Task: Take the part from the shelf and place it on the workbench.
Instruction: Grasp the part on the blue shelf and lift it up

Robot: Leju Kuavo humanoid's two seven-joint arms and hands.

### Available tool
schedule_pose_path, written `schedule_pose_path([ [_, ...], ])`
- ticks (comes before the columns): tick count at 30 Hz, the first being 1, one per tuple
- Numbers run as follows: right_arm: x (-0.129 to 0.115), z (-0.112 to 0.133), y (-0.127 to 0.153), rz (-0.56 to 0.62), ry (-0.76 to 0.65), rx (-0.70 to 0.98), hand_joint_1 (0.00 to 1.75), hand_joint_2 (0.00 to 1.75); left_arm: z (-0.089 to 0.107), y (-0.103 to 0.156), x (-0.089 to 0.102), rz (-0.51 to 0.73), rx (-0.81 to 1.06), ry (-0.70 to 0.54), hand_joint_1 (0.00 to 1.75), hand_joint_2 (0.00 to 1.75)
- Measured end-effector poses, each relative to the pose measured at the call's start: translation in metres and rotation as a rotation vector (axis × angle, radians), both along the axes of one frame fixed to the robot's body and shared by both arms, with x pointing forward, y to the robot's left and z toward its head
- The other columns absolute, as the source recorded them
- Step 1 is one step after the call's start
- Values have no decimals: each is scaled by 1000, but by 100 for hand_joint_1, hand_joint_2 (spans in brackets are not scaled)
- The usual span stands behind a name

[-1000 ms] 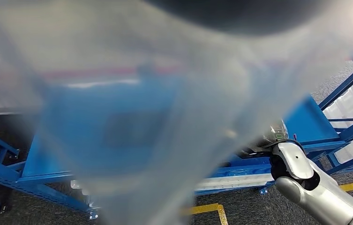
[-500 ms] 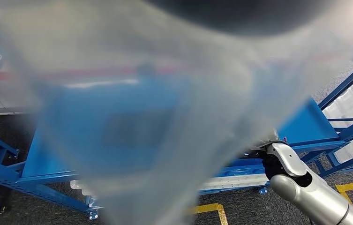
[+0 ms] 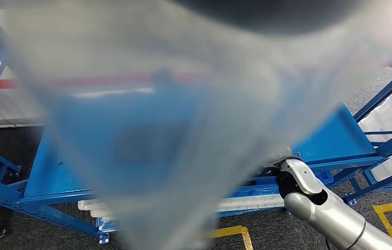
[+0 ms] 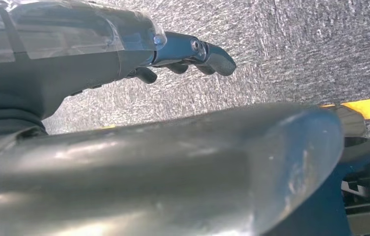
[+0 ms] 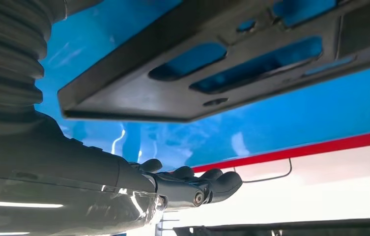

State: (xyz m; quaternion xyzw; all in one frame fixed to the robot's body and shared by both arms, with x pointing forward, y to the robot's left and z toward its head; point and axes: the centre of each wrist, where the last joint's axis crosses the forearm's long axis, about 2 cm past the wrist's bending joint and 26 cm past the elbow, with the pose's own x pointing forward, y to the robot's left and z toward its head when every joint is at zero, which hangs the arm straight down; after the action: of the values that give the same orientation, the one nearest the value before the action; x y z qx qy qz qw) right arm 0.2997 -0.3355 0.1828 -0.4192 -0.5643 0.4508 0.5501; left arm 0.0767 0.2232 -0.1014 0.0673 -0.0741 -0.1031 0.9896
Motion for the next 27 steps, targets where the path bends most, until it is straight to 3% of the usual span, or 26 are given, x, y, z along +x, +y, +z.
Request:
schedule_pose_path([
  [20, -1, -20, 14, 39, 8, -64, 0, 175, 0, 1, 0, 1, 1, 12, 0, 0],
  [27, 4, -19, 25, 104, -12, -142, 0, 175, 0, 1, 0, -1, -3, 4, 0, 0],
])
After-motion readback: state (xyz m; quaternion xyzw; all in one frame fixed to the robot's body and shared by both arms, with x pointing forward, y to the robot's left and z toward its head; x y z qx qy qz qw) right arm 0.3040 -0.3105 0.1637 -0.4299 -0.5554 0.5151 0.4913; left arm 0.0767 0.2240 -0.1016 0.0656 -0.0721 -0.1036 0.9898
